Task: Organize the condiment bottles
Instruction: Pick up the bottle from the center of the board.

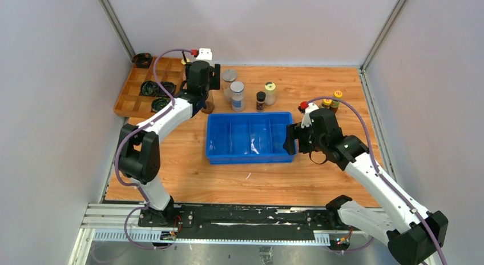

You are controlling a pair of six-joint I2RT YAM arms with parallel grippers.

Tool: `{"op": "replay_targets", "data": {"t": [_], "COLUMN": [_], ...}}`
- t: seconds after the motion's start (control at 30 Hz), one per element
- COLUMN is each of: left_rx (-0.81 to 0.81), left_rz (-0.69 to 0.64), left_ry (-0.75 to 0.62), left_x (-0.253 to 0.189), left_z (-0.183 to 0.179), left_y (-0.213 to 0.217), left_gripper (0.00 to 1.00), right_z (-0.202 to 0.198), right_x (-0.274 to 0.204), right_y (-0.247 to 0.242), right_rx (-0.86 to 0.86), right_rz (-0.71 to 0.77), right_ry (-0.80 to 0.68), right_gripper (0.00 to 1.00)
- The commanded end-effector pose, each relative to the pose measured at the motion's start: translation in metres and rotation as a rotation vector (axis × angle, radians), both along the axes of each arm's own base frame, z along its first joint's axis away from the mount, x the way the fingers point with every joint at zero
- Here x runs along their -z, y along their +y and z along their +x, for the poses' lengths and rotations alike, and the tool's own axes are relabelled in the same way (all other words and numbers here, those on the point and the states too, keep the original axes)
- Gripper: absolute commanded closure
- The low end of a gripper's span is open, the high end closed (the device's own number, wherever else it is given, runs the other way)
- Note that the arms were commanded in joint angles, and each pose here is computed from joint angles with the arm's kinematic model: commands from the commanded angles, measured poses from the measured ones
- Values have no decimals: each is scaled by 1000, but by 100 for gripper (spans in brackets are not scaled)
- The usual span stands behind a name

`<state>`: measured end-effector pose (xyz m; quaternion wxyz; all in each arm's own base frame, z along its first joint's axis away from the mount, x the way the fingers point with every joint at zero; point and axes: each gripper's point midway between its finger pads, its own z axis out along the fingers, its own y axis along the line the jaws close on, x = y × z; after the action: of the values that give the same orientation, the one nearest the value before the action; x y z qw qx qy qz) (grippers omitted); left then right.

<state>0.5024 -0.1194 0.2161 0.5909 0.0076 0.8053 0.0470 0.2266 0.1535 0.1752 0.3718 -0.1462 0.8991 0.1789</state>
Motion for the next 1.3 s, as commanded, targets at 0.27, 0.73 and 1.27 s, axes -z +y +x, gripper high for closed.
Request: {"op": "replay_targets", "data": {"t": [0.27,0.73,1.27], "left_rx": [2,-73,-81], "left_rz": [-43,-45,-36], "left_ry": [-51,-7,-94], "left_x": [-14,-12,-83], "left_z": [6,-15,-39], "left_y": [-1,16,30], "left_gripper": [28,65,68], "right_z": [-1,-10,-17], "right_x": [6,20,20], "right_y": [-1,-1,0], "right_rx": [-17,-7,3], "right_rz": [-37,-13,31], "right_ry": [8,41,44], "right_gripper": [20,20,21]}}
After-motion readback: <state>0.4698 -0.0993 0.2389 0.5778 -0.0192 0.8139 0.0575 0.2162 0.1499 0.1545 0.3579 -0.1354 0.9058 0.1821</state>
